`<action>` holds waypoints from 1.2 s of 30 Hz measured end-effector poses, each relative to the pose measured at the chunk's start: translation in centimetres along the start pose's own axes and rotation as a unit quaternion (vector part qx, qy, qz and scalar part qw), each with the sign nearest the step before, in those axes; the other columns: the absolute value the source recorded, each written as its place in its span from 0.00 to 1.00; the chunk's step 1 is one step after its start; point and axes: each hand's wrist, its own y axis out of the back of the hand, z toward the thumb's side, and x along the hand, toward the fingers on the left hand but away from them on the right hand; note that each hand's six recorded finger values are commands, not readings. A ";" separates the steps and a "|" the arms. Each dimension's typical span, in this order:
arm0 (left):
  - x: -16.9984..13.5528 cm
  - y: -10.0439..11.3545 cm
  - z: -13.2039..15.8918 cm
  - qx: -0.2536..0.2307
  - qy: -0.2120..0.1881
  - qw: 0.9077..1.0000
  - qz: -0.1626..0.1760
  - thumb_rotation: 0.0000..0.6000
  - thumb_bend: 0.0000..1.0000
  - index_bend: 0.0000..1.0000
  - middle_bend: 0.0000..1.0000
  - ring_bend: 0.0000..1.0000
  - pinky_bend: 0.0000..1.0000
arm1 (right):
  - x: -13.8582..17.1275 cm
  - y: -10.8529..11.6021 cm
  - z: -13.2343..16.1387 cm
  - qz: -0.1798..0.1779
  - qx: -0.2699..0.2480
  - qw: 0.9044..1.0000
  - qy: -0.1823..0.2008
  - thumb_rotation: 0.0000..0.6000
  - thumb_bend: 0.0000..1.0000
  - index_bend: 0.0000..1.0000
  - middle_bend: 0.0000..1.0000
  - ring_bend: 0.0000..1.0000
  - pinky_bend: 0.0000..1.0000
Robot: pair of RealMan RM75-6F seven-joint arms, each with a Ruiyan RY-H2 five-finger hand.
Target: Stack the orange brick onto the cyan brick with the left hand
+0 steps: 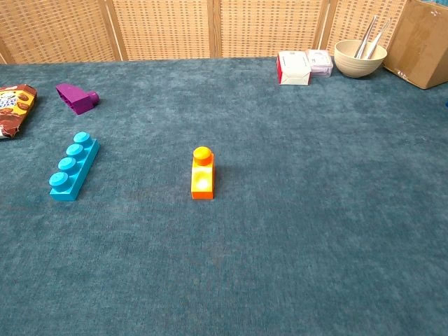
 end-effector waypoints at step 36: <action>9.1 1.0 2.2 0.091 -0.210 0.972 -0.050 1.00 0.24 0.40 0.21 0.08 0.00 | 0.8 0.9 -0.1 -0.017 0.010 1.000 -0.024 1.00 0.22 0.29 0.16 0.00 0.00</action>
